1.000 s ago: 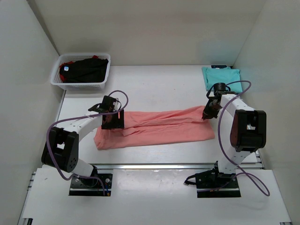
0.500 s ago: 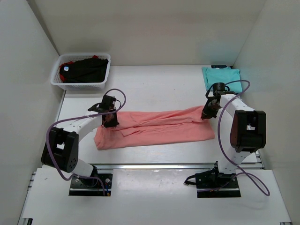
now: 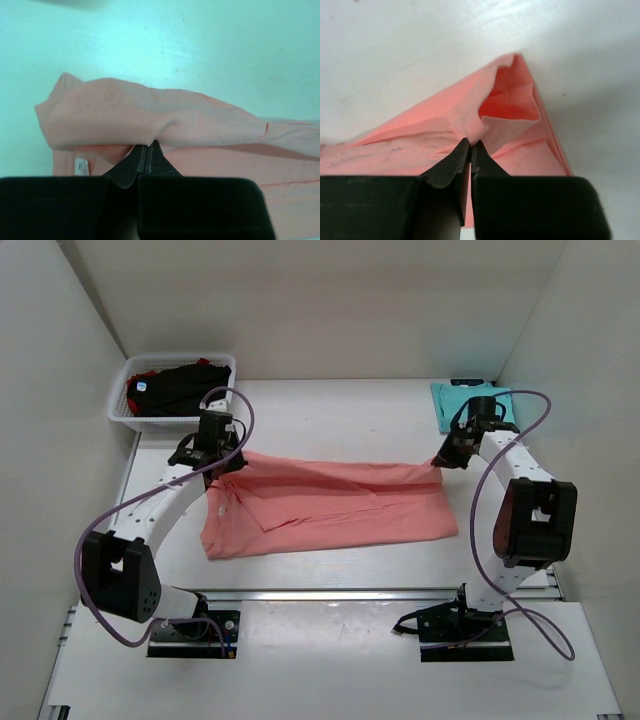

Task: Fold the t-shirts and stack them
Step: Fold the other side of the tshirt into a rectangle

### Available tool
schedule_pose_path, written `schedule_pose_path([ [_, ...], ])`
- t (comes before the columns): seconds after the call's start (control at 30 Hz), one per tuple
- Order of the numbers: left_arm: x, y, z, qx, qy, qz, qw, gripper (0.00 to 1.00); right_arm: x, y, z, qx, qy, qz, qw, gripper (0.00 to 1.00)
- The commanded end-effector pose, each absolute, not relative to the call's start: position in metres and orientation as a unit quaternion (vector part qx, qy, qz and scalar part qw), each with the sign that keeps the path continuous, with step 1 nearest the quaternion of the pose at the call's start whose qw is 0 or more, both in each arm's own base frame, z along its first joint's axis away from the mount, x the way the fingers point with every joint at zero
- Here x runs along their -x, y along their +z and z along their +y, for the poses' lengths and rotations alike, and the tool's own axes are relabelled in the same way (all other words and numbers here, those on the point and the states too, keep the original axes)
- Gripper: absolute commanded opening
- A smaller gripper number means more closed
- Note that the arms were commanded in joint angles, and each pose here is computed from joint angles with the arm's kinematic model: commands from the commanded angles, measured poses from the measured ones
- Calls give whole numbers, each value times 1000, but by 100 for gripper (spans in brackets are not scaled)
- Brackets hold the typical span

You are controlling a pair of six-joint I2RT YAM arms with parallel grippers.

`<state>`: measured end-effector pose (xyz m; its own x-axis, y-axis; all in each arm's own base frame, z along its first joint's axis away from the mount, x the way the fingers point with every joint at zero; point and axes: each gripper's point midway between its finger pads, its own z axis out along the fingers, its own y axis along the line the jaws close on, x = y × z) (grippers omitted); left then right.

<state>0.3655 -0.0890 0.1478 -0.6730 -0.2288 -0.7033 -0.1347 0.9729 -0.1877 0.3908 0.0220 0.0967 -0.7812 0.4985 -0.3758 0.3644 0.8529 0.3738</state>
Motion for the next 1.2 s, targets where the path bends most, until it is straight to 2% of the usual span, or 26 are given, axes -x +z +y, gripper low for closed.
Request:
schedule_pose_path([
  [0.0, -383, 182, -82, 109, -62, 888, 443, 0, -425, 128, 22, -211, 176, 913, 300, 0],
  [0.33, -399, 189, -79, 104, -72, 873, 471, 0, -472, 145, 28, -190, 203, 899, 339, 0],
  [0.6, -403, 178, -89, 84, -107, 872, 470, 1, -506, 167, 10, -192, 197, 886, 373, 0],
  [0.9, -409, 157, -96, 66, -104, 883, 454, 6, -500, 154, -1, -200, 177, 892, 365, 0],
  [0.97, -409, 152, -95, 65, -100, 885, 450, 6, -499, 154, -1, -195, 180, 891, 370, 0],
  [1.03, -407, 147, -92, 65, -96, 888, 445, 1, -495, 142, -5, -194, 178, 895, 360, 0],
  [1.17, -393, 130, -87, 69, -89, 897, 428, 0, -491, 133, -8, -186, 178, 896, 361, 0],
])
